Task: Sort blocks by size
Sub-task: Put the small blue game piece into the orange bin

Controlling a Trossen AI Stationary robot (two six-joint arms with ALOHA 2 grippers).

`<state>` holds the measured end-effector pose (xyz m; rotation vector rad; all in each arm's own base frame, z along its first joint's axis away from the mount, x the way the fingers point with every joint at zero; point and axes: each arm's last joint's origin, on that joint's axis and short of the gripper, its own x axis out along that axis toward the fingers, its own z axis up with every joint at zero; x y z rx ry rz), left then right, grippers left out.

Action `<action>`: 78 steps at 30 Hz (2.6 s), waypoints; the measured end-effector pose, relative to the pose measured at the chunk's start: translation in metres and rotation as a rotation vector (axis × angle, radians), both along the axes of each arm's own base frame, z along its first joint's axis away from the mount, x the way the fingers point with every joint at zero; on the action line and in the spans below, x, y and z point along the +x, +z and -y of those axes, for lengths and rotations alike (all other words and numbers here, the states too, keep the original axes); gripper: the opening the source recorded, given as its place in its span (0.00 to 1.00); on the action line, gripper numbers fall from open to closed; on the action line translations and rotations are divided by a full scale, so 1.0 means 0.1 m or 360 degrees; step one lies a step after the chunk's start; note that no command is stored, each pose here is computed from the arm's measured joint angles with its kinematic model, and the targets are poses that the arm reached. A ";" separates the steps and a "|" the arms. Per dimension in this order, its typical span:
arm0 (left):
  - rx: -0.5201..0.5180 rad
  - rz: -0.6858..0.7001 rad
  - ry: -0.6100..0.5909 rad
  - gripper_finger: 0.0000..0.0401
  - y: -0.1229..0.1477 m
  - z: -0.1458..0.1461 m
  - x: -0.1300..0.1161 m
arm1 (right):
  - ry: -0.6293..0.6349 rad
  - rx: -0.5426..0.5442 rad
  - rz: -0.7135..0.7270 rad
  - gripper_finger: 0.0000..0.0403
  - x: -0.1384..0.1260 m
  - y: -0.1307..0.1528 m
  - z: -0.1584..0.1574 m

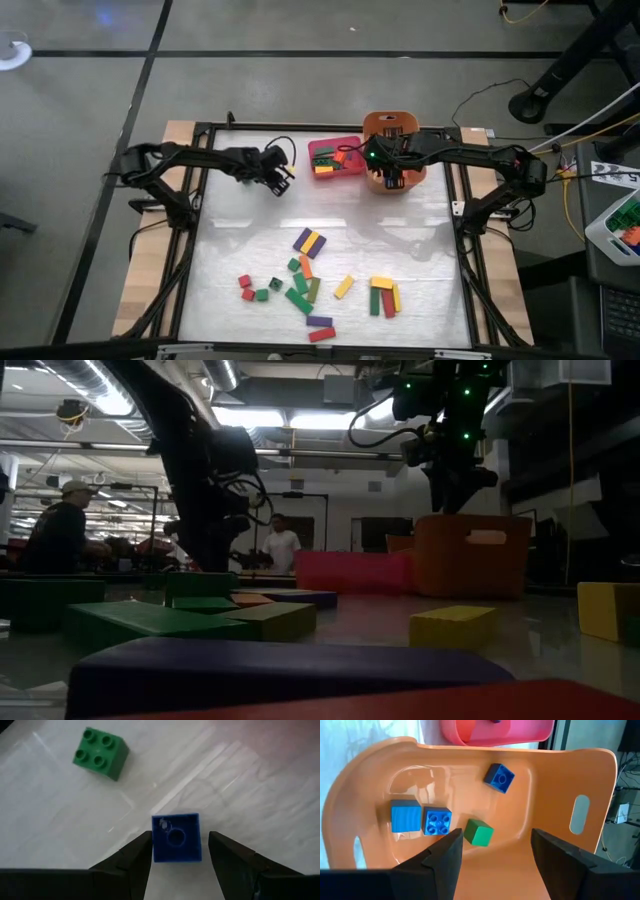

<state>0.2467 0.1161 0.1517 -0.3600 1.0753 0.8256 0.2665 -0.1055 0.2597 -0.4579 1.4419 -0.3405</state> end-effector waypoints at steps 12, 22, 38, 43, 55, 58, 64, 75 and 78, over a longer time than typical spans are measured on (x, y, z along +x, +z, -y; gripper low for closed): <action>-0.0003 -0.0069 -0.0061 0.34 -0.19 -0.03 0.08 | 0.0006 0.0021 -0.0021 0.58 -0.01 0.00 -0.01; -0.0136 0.0144 -0.0154 0.30 0.04 -0.02 0.14 | 0.0081 0.0023 -0.0030 0.58 -0.14 0.15 -0.19; -0.0231 0.1370 -0.0679 0.30 0.63 0.32 0.82 | 0.0364 0.0283 0.0290 0.58 -0.13 0.32 -1.27; 0.0003 0.1554 -0.0776 0.31 0.62 0.33 1.04 | 0.0416 0.0432 0.0325 0.58 -0.19 0.31 -1.64; 0.0324 0.1594 -0.0888 0.32 0.59 0.09 1.90 | 0.0397 0.0567 0.0435 0.58 -0.40 0.31 -2.22; 0.0444 0.1587 -0.0878 0.32 0.60 0.01 2.08 | 0.0372 0.0613 0.0474 0.58 -0.44 0.31 -2.34; 0.0549 0.1599 -0.0864 0.32 0.60 -0.15 2.28 | 0.0305 0.0681 0.0489 0.58 -0.44 0.17 -2.62; 0.0707 0.1499 -0.0846 0.39 0.58 -0.24 2.31 | 0.0249 0.0655 0.0361 0.58 -0.31 -0.25 -2.96; 0.0642 0.1491 -0.0812 0.48 0.56 -0.24 2.30 | 0.0245 0.0640 0.0341 0.58 -0.30 -0.29 -2.97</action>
